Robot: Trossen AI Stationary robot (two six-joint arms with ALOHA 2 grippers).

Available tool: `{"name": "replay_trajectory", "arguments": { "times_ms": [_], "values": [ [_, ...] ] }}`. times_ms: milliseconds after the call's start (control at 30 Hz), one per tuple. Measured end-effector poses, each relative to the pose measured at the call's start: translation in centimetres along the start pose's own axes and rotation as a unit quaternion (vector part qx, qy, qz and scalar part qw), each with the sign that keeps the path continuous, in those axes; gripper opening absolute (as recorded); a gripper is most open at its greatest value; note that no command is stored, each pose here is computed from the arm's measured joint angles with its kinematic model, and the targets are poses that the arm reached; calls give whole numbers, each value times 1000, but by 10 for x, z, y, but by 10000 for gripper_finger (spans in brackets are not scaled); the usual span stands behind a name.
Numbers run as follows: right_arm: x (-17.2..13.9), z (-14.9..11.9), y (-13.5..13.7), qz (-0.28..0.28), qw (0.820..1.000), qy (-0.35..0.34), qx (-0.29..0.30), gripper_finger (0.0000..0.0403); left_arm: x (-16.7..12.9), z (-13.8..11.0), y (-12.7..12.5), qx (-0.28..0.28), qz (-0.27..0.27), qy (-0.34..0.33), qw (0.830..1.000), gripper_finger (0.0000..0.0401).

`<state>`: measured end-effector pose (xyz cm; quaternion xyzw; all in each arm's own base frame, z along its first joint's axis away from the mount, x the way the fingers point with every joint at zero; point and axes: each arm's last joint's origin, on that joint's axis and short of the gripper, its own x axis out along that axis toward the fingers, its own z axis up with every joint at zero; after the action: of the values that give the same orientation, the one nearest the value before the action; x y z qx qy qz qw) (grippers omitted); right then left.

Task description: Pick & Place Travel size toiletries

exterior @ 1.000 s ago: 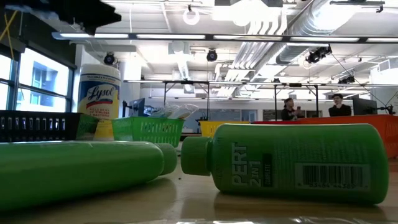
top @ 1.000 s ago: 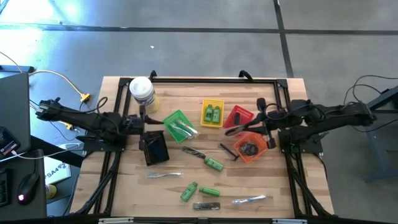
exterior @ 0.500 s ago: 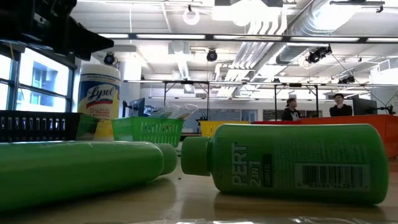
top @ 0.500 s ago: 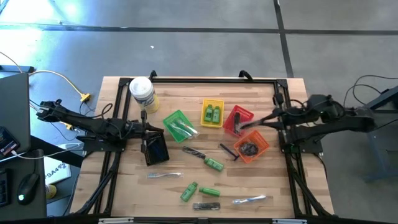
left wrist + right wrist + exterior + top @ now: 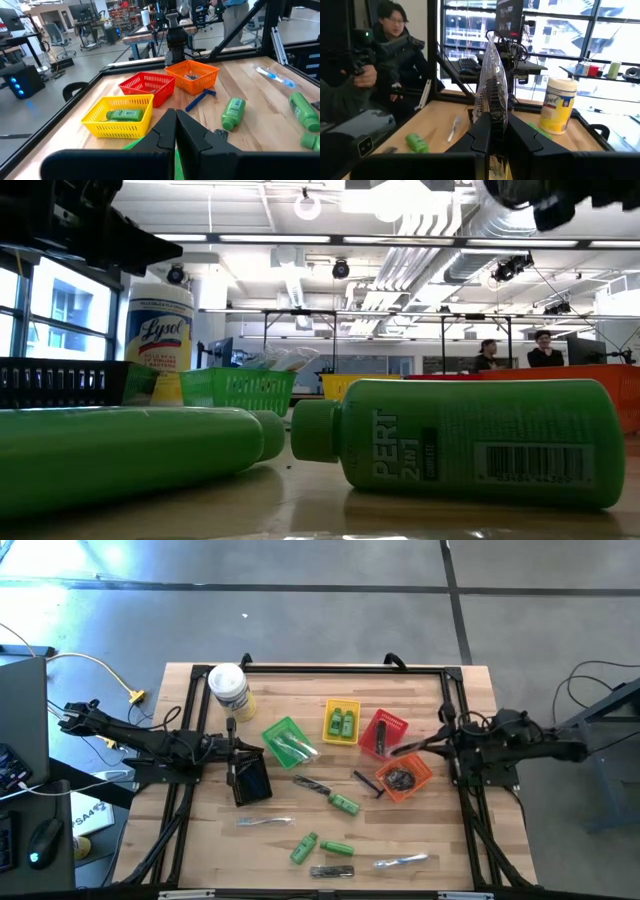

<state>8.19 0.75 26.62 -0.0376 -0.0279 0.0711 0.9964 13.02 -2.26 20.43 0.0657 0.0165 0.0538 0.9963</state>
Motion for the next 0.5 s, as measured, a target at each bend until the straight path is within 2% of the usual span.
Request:
{"name": "replay_trajectory", "arguments": {
  "times_ms": [267, 500],
  "values": [
    [4, -49, 3, 1, 1000, -7, 23, 31, 0, 0, 0, 0, 0, 0, 1000, 3],
    [4, -64, 4, -2, 998, -1, 59, 31, 0, 0, 0, -2, 0, 0, 1000, 3]
  ]
}}
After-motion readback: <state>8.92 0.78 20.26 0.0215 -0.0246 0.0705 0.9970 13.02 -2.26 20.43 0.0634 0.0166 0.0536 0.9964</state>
